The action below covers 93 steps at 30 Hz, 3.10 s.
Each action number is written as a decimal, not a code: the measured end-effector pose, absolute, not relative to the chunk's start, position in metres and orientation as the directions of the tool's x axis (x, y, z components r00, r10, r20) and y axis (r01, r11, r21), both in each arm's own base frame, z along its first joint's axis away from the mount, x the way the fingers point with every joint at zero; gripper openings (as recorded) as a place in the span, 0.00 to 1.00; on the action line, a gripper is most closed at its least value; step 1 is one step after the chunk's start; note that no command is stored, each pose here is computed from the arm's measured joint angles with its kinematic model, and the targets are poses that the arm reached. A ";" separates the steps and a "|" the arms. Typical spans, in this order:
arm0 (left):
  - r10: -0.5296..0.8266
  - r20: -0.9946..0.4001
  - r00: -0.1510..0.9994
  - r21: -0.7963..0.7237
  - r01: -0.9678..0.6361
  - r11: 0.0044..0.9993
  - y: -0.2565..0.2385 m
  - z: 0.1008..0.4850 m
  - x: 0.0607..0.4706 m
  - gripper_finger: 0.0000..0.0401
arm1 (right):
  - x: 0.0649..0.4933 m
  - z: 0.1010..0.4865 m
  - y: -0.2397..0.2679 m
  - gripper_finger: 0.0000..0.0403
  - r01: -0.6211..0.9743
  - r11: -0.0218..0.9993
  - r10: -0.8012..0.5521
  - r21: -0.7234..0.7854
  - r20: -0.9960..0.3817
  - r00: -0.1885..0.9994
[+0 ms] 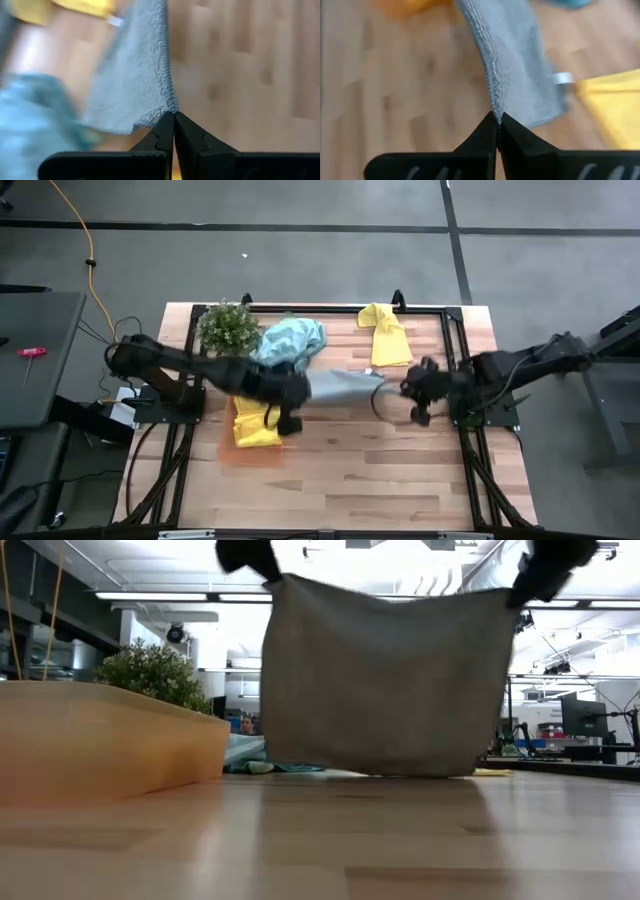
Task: Fold microfiber towels
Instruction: Fold the gray microfiber towel
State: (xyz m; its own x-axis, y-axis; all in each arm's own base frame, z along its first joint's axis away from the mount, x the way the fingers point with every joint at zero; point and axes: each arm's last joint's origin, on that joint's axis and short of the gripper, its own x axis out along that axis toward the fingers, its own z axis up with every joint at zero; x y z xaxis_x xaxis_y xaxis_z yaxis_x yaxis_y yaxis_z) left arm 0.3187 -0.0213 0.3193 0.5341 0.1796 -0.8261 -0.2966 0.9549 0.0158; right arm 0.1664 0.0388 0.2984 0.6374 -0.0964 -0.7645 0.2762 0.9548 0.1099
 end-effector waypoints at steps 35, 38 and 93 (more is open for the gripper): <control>0.116 -0.863 0.491 -0.246 -0.609 0.754 -0.065 0.192 0.291 0.00 | 0.221 0.192 0.096 0.00 0.495 0.844 -0.057 0.204 -0.885 0.462; 0.120 -0.865 0.488 -0.248 -0.622 0.743 -0.064 0.190 0.290 0.00 | 0.224 0.186 0.092 0.00 0.528 0.828 -0.074 0.188 -0.897 0.435; 0.185 -0.822 0.538 -0.074 -0.424 0.903 0.002 0.224 0.315 0.41 | 0.228 0.222 0.063 0.63 0.699 0.715 -0.406 -0.006 -0.818 0.408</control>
State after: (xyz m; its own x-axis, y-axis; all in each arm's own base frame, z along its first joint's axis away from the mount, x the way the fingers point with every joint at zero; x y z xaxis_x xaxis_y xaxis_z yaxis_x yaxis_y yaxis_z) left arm 0.3152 0.0019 0.2235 0.5383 0.1854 -0.8221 -0.4236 0.9028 -0.0738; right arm 0.2278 0.0626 0.2216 0.4084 -0.4060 -0.8175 0.6989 0.7152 -0.0060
